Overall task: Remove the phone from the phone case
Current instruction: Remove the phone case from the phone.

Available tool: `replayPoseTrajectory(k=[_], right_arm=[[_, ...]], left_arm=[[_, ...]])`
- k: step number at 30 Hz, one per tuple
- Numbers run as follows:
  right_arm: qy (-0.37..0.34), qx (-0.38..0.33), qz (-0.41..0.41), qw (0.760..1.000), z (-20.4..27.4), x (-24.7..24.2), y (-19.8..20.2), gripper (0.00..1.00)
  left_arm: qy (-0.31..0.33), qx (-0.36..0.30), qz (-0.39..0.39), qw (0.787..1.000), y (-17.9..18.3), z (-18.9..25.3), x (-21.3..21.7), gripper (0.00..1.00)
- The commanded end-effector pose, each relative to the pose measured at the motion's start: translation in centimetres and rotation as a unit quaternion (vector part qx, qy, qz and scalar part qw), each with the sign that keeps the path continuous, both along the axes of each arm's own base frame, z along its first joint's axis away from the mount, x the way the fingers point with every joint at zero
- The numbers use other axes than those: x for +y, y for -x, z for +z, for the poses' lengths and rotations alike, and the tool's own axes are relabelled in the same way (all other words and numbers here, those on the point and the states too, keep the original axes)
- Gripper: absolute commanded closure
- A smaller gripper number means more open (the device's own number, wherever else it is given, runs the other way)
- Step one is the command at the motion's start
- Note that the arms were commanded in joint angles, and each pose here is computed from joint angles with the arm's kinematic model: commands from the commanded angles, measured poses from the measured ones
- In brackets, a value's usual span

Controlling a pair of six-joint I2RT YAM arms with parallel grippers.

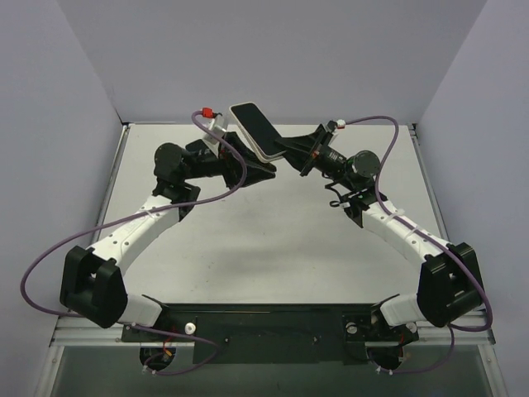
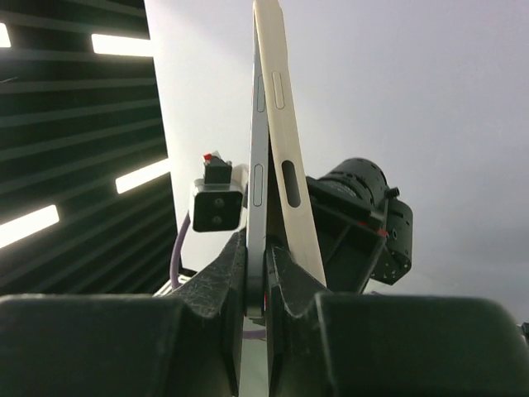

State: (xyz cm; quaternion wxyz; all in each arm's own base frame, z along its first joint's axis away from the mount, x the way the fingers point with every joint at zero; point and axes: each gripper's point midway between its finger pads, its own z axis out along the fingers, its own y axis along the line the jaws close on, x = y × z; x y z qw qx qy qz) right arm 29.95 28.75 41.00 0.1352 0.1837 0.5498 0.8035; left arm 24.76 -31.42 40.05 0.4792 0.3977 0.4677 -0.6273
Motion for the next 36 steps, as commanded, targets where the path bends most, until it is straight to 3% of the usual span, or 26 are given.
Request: replayPoseTrajectory(k=[1,2,4,12,16,31,36], right_arm=[[-0.069,-0.093,-0.029,0.993,6.0,-2.1,1.4,1.0],[-0.063,-0.092,-0.04,0.993,5.8,-2.3,1.0,1.0],[-0.042,-0.1,-0.06,0.992,5.6,-2.7,0.7,1.0],[-0.04,-0.109,-0.084,0.99,6.2,-3.4,0.6,1.0],[-0.04,-0.108,-0.085,0.99,6.0,-3.3,0.6,1.0],[-0.032,-0.114,-0.086,0.989,5.9,-3.3,1.3,1.0],[-0.031,-0.118,-0.085,0.989,6.0,-3.2,1.6,1.0]], left_arm=[[0.023,-0.022,0.044,0.999,1.2,1.9,1.0,0.51],[0.031,-0.01,0.063,0.997,1.3,2.0,1.5,0.37],[0.045,0.013,0.088,0.995,1.5,1.9,1.9,0.25],[0.109,0.128,0.218,0.961,-1.6,2.6,3.3,0.21],[0.145,0.158,0.208,0.954,-2.1,4.0,3.1,0.17],[0.174,0.195,0.206,0.943,-3.8,4.5,2.2,0.14],[0.167,0.209,0.213,0.94,-4.6,4.3,1.8,0.19]])
